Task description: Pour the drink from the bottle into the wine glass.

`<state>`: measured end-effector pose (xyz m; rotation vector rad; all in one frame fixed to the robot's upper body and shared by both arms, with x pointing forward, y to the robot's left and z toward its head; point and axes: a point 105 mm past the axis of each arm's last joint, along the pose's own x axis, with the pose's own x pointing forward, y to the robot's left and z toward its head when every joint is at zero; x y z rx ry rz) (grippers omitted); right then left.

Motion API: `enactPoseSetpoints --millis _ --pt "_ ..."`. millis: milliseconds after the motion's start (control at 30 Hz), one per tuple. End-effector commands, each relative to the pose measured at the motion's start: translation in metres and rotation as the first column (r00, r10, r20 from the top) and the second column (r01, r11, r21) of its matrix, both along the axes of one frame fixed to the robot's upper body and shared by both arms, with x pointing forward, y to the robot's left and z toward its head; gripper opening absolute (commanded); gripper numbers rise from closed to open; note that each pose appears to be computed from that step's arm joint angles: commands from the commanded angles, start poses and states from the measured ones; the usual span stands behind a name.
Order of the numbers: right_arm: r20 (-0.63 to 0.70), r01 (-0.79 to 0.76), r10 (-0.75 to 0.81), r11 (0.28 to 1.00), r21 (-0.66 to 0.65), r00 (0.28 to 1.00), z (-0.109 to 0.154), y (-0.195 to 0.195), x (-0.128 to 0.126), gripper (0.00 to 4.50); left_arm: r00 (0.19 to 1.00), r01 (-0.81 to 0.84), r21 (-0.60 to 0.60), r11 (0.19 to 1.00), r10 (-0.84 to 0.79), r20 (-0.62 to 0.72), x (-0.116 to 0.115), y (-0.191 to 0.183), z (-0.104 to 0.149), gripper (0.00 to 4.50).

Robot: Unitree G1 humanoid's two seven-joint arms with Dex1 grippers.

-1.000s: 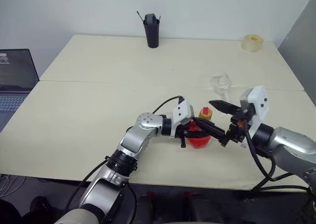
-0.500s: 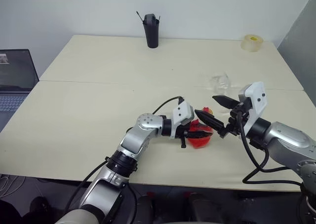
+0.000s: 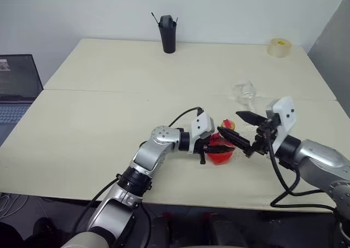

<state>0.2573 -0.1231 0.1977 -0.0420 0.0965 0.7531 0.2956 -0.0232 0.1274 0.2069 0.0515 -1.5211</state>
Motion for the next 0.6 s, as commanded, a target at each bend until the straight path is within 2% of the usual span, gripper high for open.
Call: enactPoseSetpoints --millis 33,267,400,600 --pt "0.041 0.015 -0.014 1.000 -0.012 0.999 0.010 -0.013 -0.008 4.50 0.994 0.059 -0.040 0.997 -0.055 0.092 -0.009 -0.005 0.021 0.98" --pt "0.037 -0.003 0.004 1.000 -0.029 0.999 0.015 -0.031 -0.028 4.50 0.994 0.066 -0.038 0.997 -0.062 0.091 -0.011 -0.004 0.021 0.98" --pt "0.032 -0.108 0.109 0.994 -0.021 0.994 0.017 -0.020 -0.044 4.50 0.993 0.072 -0.037 0.997 -0.068 0.094 -0.011 -0.004 0.022 0.98" --pt "0.058 -0.178 0.177 0.984 0.006 0.983 0.024 0.001 -0.045 4.50 0.993 0.075 -0.038 0.996 -0.071 0.099 -0.012 -0.004 0.022 0.98"
